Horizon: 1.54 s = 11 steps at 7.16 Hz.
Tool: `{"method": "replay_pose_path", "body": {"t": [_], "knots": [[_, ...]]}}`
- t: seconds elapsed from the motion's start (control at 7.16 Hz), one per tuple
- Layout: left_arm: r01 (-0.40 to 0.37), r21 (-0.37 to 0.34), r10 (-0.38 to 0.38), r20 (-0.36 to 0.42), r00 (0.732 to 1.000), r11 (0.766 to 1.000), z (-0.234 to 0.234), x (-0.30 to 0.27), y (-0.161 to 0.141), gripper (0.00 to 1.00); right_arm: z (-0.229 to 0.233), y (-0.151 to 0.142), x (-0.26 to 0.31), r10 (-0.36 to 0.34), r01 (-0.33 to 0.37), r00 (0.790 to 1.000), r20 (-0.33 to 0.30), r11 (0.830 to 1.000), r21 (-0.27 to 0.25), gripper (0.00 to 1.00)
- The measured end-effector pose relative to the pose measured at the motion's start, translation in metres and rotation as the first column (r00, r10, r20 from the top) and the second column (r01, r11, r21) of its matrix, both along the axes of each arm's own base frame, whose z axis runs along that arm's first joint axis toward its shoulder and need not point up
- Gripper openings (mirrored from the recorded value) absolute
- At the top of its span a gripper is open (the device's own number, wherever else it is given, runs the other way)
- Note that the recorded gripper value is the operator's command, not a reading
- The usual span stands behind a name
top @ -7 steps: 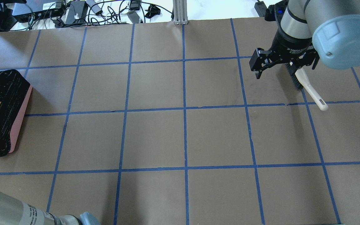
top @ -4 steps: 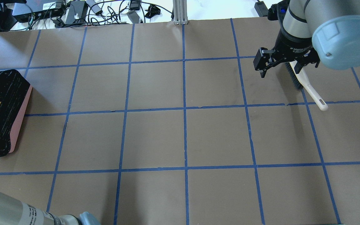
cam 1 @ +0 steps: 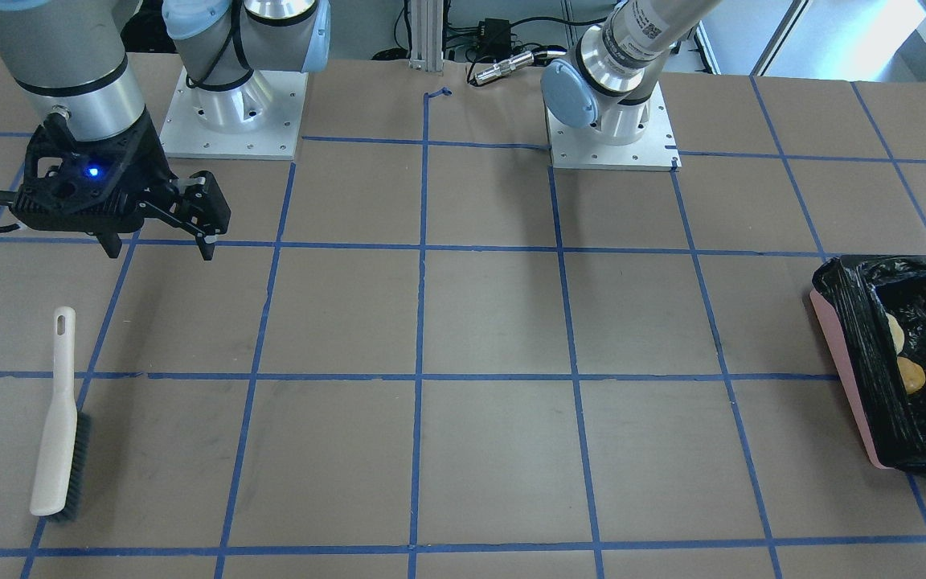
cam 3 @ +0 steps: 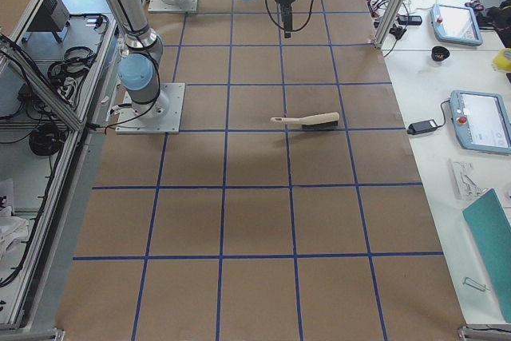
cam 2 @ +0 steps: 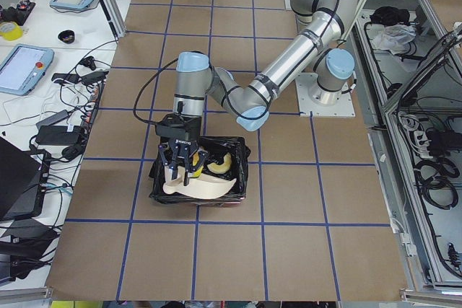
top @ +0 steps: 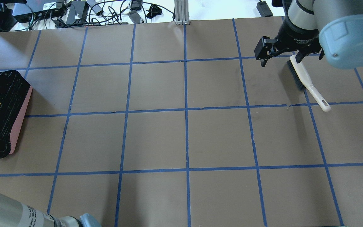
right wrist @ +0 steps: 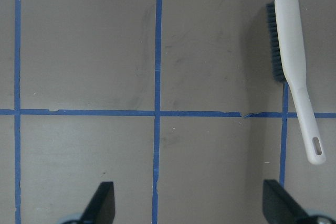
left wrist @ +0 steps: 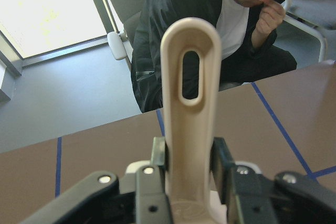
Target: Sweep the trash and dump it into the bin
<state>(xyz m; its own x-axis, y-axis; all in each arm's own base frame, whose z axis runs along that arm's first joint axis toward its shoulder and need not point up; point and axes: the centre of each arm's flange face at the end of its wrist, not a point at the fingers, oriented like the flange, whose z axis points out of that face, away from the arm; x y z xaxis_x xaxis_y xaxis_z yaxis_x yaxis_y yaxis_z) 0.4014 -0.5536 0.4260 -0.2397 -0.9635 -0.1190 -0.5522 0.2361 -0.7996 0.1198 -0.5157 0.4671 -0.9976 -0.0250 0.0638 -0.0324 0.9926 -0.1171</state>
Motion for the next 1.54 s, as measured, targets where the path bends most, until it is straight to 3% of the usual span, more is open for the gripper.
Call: {"method": "replay_pose_path", "body": {"t": [0.42, 0.7, 1.26, 1.54], "knots": [[0.004, 0.009, -0.004, -0.004, 1.0, 1.0, 0.006, 0.006, -0.002, 0.0, 0.032, -0.003, 0.0, -0.002, 0.002, 1.0, 0.004, 0.999, -0.033, 1.0], [0.0, 0.04, 0.002, -0.033, 0.999, 0.999, 0.006, 0.014, -0.002, 0.0, 0.043, 0.0, 0.0, -0.001, 0.001, 1.0, 0.008, 1.0, 0.004, 1.0], [-0.014, 0.161, 0.032, -0.113, 0.993, 0.987, -0.019, 0.017, 0.0, 0.0, 0.042, -0.001, 0.002, 0.003, -0.003, 1.0, 0.018, 1.0, 0.018, 1.0], [-0.007, 0.264, 0.059, -0.192, 0.98, 0.964, -0.04, 0.019, 0.0, 0.0, 0.045, 0.0, 0.002, 0.004, -0.004, 1.0, 0.018, 1.0, 0.009, 1.0]]}}
